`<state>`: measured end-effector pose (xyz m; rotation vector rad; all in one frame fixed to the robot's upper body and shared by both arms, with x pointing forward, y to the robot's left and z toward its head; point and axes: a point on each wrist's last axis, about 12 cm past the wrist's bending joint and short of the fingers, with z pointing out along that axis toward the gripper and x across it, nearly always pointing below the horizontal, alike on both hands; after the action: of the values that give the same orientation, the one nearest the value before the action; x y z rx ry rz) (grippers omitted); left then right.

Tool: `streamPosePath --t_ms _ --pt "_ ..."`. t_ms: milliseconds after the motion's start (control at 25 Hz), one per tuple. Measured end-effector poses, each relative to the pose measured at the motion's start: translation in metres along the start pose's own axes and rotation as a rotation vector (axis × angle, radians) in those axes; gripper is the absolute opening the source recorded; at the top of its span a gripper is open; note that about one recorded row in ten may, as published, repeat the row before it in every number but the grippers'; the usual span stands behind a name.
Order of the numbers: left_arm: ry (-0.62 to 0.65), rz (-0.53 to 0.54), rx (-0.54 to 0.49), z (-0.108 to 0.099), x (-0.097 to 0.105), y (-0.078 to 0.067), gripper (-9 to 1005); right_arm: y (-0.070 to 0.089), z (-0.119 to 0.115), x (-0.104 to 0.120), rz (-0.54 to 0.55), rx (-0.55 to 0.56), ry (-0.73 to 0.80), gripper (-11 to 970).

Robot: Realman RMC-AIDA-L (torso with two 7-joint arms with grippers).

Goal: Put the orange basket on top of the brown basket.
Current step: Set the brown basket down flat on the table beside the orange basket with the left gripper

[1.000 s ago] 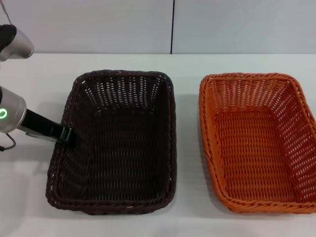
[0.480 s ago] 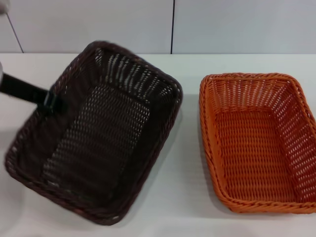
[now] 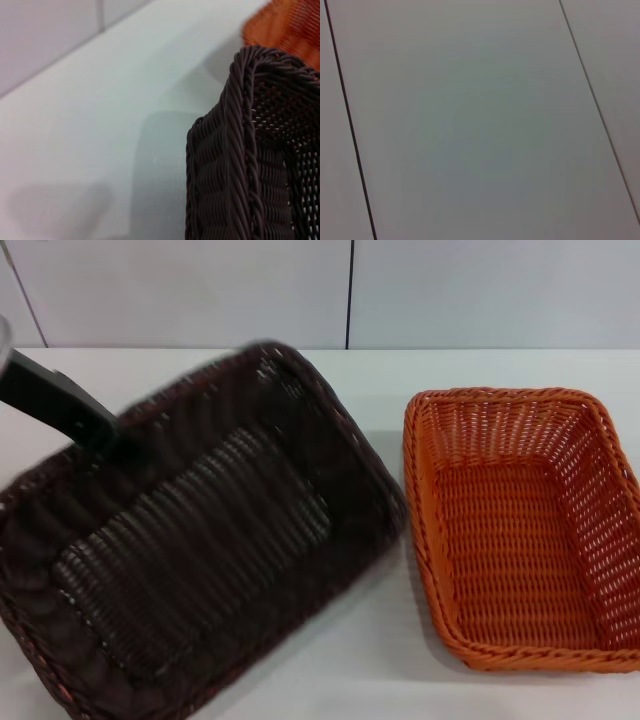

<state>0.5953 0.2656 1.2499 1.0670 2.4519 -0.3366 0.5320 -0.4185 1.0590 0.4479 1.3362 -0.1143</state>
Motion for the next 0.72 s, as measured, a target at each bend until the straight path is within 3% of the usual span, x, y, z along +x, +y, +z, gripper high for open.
streamPosePath --t_ms 120,160,320,720 --pt "0.036 0.073 0.088 0.025 -0.012 -0.011 186 -0.003 -0.002 0.0 -0.003 0.006 0.003 564" --pt "0.036 0.073 0.088 0.025 -0.012 -0.011 190 -0.003 -0.002 0.0 -0.003 0.006 0.003 564" --pt "0.053 0.12 0.132 0.06 -0.03 -0.025 203 -0.007 -0.006 0.002 -0.007 0.015 0.009 564" --pt "-0.023 0.184 0.249 0.094 -0.057 -0.052 237 -0.013 -0.014 0.004 -0.011 0.031 0.022 564"
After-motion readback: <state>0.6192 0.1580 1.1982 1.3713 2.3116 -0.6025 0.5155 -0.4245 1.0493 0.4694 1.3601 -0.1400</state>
